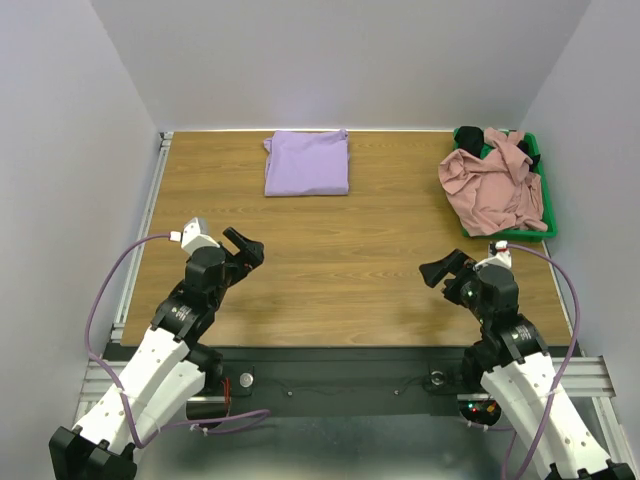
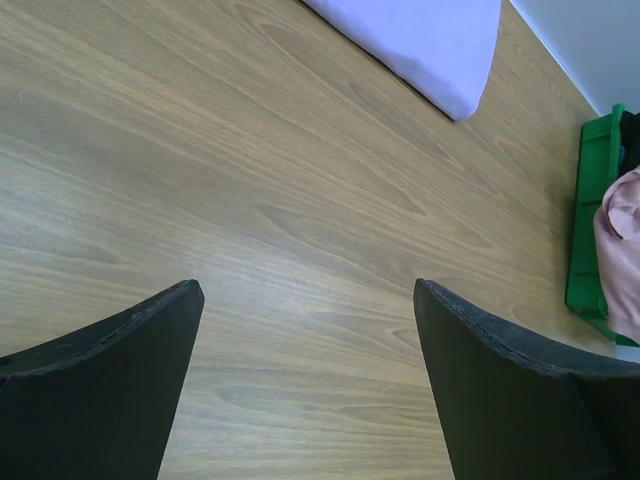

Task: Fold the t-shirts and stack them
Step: Grab the tshirt from the pile

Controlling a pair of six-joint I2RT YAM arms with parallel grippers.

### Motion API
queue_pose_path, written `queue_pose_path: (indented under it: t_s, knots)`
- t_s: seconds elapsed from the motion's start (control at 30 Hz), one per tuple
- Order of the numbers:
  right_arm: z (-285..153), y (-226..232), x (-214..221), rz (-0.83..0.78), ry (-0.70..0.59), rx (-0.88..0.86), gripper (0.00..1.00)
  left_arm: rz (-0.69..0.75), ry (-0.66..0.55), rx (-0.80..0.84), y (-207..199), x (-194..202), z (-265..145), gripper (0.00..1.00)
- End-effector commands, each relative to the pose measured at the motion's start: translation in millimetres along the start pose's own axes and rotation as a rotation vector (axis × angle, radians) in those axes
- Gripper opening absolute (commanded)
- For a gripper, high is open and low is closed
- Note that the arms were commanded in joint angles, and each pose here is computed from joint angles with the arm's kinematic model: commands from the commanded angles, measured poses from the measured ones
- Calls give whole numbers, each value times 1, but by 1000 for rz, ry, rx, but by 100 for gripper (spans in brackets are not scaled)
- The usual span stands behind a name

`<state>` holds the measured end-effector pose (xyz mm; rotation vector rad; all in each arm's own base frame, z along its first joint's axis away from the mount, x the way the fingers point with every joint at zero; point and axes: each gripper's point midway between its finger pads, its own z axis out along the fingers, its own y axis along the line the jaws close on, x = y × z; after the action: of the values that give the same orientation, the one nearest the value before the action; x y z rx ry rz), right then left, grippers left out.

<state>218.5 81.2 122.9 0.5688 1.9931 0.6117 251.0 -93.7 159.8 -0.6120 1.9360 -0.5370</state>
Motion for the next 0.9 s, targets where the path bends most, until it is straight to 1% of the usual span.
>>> queue_pose_path:
  t_s: [0.0, 0.1, 0.17, 0.2, 0.27, 0.3, 0.37, 0.4, 0.43, 0.47, 0.5, 0.53, 0.57, 0.6, 0.63, 0.67, 0.77, 0.8, 0.83, 0.87]
  knots:
    - [-7, 14, -27, -5, -84, -9, 100, -38, -62, 88, -25, -20, -3, 99]
    - [-10, 22, -52, -1, -153, 13, 100, -62, -95, 125, -36, -30, -3, 99]
    - [-7, 26, -66, -78, -163, 49, 100, -40, -116, 148, -43, -35, -1, 99]
    - [-10, 41, -85, -93, -192, 42, 100, -34, -124, 155, -46, -38, 0, 99]
    - [-4, 45, -100, -130, -201, 91, 100, 11, -130, 153, -50, -42, 5, 98]
    - [9, 52, -111, -158, -181, 131, 100, 24, -129, 139, -53, -45, 9, 99]
    - [24, 51, -128, -170, -198, 218, 100, 43, -139, 99, -50, -49, 14, 99]
    - [43, 43, -126, -199, -162, 289, 100, 52, -139, 83, -49, -50, 17, 99]
    - [48, 57, -150, -194, -209, 303, 100, 57, -137, 70, -50, -52, 21, 98]
    - [53, 52, -166, -216, -253, 375, 100, 70, -139, 57, -49, -53, 23, 99]
    - [59, 53, -175, -233, -265, 409, 100, 77, -137, 52, -50, -53, 25, 99]
    - [80, 48, -178, -260, -243, 463, 100, 82, -135, 48, -51, -54, 27, 99]
    - [83, 62, -200, -258, -280, 455, 100, 92, -122, 34, -48, -50, 31, 99]
    - [91, 59, -212, -271, -277, 475, 100, 100, -117, 33, -48, -49, 33, 99]
    - [108, 52, -212, -283, -247, 501, 100, 114, -112, 19, -45, -47, 36, 99]
    - [112, 55, -233, -266, -275, 502, 100, 122, -108, 10, -43, -46, 38, 99]
    - [140, 40, -242, -301, -241, 552, 100, 134, -104, -10, -40, -44, 43, 99]
    - [144, 43, -257, -314, -258, 554, 100, 137, -100, -7, -40, -43, 43, 98]
    - [152, 42, -259, -326, -248, 559, 100, 139, -100, -5, -41, -43, 44, 99]
    - [169, 33, -254, -349, -208, 569, 100, 144, -96, -1, -41, -42, 45, 99]
